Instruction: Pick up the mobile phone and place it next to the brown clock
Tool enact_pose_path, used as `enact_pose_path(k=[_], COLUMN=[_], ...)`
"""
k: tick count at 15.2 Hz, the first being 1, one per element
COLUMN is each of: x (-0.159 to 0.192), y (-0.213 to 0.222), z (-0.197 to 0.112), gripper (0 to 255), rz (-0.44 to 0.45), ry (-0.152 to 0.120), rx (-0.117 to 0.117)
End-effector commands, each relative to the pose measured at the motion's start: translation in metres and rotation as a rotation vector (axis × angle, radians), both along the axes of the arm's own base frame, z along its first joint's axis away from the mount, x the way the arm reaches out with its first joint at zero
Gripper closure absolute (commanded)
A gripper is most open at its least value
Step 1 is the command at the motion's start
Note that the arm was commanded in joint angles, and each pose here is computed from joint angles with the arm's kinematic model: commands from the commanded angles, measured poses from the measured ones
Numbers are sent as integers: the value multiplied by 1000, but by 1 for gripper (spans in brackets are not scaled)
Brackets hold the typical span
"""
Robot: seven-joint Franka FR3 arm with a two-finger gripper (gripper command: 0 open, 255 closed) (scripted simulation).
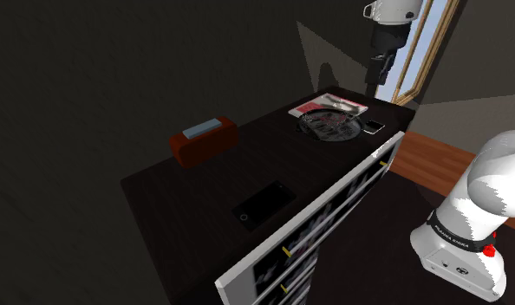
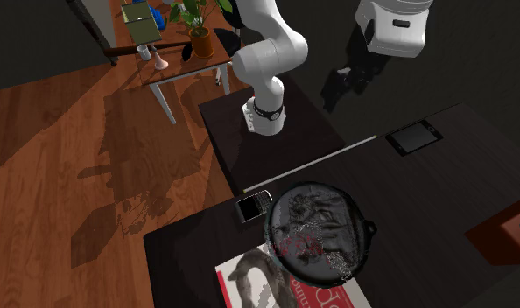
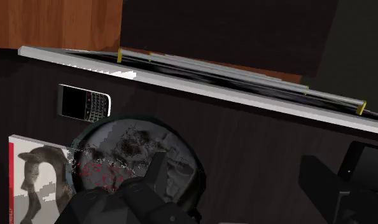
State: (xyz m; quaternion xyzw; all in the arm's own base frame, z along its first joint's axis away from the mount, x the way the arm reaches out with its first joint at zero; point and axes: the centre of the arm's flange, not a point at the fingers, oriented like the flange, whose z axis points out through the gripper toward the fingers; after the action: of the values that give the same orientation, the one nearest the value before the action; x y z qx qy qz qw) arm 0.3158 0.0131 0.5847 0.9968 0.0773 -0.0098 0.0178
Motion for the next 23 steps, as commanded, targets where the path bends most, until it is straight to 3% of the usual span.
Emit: enact_pose_path(k=[1,12,23], x=[0,-37,-2], y=[0,-114,-227], z=[0,-85,-171], gripper=[0,0,0], rz=[0,607,1214], ry=[0,-22,-44], rx=[0,11,22])
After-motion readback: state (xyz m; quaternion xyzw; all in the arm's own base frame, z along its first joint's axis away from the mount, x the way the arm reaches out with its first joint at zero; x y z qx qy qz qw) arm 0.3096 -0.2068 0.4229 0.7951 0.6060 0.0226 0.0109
